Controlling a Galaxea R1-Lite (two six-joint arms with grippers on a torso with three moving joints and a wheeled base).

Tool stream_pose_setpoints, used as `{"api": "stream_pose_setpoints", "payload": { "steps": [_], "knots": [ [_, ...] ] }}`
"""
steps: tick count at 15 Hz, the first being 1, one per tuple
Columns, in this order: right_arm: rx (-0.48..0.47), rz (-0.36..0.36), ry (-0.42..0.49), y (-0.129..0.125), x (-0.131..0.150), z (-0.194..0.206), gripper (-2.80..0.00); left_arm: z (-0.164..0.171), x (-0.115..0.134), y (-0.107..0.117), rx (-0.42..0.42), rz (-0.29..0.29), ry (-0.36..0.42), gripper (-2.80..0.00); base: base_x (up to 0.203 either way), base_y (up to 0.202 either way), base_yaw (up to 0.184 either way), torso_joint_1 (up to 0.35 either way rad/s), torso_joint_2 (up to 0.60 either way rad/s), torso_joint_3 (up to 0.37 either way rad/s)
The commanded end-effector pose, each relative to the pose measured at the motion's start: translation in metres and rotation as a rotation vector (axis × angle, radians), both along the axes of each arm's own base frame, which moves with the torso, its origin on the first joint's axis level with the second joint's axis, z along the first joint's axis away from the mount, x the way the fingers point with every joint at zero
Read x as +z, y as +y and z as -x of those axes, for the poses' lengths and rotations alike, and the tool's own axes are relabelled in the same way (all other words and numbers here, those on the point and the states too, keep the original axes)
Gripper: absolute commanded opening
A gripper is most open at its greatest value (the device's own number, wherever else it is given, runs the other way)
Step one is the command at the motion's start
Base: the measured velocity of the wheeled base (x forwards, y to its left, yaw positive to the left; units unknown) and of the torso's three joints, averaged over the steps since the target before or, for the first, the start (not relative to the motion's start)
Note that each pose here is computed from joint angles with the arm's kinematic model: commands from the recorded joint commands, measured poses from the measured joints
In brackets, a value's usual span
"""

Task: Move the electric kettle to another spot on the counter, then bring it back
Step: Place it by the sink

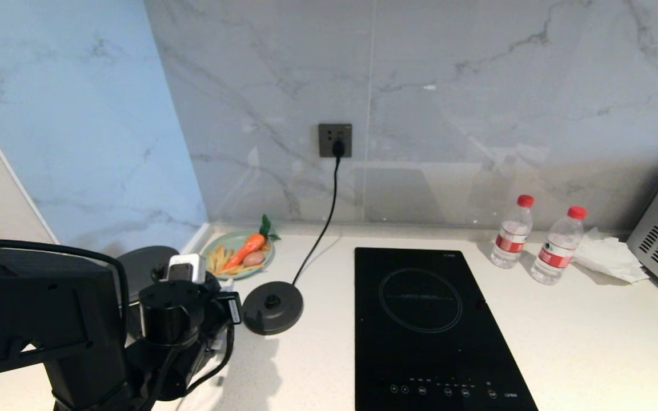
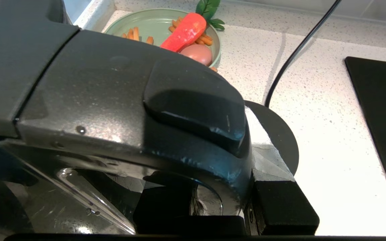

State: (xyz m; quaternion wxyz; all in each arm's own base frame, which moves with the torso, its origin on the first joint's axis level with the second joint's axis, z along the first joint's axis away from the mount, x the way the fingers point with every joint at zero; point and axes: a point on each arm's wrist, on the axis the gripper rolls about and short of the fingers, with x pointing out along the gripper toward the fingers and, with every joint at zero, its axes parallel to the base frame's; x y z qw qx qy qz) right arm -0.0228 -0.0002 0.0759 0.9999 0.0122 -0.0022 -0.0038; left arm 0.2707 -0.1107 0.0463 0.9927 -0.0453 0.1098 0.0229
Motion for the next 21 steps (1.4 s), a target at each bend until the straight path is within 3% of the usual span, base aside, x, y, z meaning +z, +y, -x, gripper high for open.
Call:
{"api": "stream_pose_setpoints", "payload": {
  "steps": [1,2,3,9,13,21],
  "knots": [
    [0.0,0.0,-0.002,0.0,0.0,0.0,-2.8,-0.002,-0.001,-0.002,0.002,0.005,-0.009,-2.8,0.0,0.0,0.0,0.0,0.0,0.0],
    [0.0,0.0,-0.002,0.0,0.0,0.0,-2.8,-0.003,0.0,-0.002,0.002,0.007,-0.012,-2.8,0.0,0.0,0.0,0.0,0.0,0.0],
    [0.0,0.0,-0.002,0.0,0.0,0.0,-2.8,-0.004,0.001,-0.002,0.004,0.01,-0.018,0.0,0.0,0.0,0.0,0.0,0.0,0.0],
    [0.0,0.0,-0.002,0.0,0.0,0.0,-2.8,0.004,0.005,0.001,0.0,0.013,-0.015,0.0,0.0,0.0,0.0,0.0,0.0,0.0],
    [0.0,0.0,-0.002,0.0,0.0,0.0,-2.8,0.025,-0.001,0.011,-0.015,0.015,0.058,0.0,0.0,0.0,0.0,0.0,0.0,0.0],
    [0.0,0.0,-0.002,0.0,0.0,0.0,-2.8,0.03,0.007,0.011,-0.046,0.049,0.04,0.0,0.0,0.0,0.0,0.0,0.0,0.0]
  ]
}}
